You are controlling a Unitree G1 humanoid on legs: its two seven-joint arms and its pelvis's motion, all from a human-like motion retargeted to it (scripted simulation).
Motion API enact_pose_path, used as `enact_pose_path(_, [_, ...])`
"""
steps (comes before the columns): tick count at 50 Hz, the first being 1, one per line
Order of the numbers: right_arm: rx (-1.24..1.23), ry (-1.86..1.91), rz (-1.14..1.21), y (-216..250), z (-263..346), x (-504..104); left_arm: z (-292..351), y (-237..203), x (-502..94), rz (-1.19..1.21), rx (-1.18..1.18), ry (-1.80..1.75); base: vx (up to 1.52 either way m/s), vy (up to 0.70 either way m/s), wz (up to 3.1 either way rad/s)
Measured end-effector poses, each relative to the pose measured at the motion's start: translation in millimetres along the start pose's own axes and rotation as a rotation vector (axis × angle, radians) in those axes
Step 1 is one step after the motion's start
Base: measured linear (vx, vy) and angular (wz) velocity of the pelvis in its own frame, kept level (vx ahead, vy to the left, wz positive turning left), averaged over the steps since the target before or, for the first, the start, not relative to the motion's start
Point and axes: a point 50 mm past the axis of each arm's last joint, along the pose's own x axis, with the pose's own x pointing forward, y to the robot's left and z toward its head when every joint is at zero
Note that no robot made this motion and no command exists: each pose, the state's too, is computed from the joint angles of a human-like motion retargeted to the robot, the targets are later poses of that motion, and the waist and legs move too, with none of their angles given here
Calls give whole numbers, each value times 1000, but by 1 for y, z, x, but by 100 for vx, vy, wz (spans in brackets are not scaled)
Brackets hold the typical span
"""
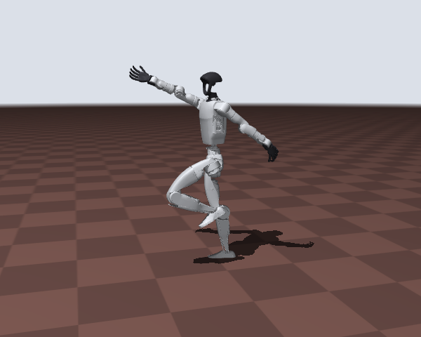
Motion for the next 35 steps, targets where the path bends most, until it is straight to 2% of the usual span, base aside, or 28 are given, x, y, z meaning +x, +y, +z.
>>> enact_pose_path(2, [-25,-16,-61,5,26,-3,-15,4,-1,32,-64,51,49,12,13])
enact_pose_path(5, [-57,20,-100,9,23,-7,-1,-4,2,27,-56,47,50,13,1])
enact_pose_path(8, [-111,137,-62,4,-36,-9,65,-25,4,2,29,-77,57,17,-59])
enact_pose_path(11, [-154,263,-38,-24,-125,-21,185,-46,-28,101,23,-452,70,27,-142])
enact_pose_path(13, [-191,364,-44,-64,-194,-44,268,-69,-77,123,-45,-764,63,39,22])
enact_pose_path(15, [-296,555,22,-128,-272,-94,332,-99,-138,81,32,-989,47,35,159])
enact_pose_path(17, [-490,845,112,-213,-332,-172,386,-131,-222,75,249,-1188,35,24,156])
enact_pose_path(19, [-723,1204,152,-302,-353,-265,418,-167,-332,118,397,-1446,41,19,151])
enact_pose_path(22, [-961,1773,188,-408,-318,-410,407,-219,-498,232,566,-1831,48,16,144])
enact_pose_path(26, [-821,2253,-34,-473,-212,-553,321,-248,-658,429,634,-2268,51,10,109])
enact_pose_path(31, [-648,2581,-460,-489,-62,-647,214,-232,-755,696,609,-2547,51,0,14])
enact_pose_path(35, [-570,2590,-756,-480,-2,-671,159,-226,-783,773,565,-2656,48,-7,10])
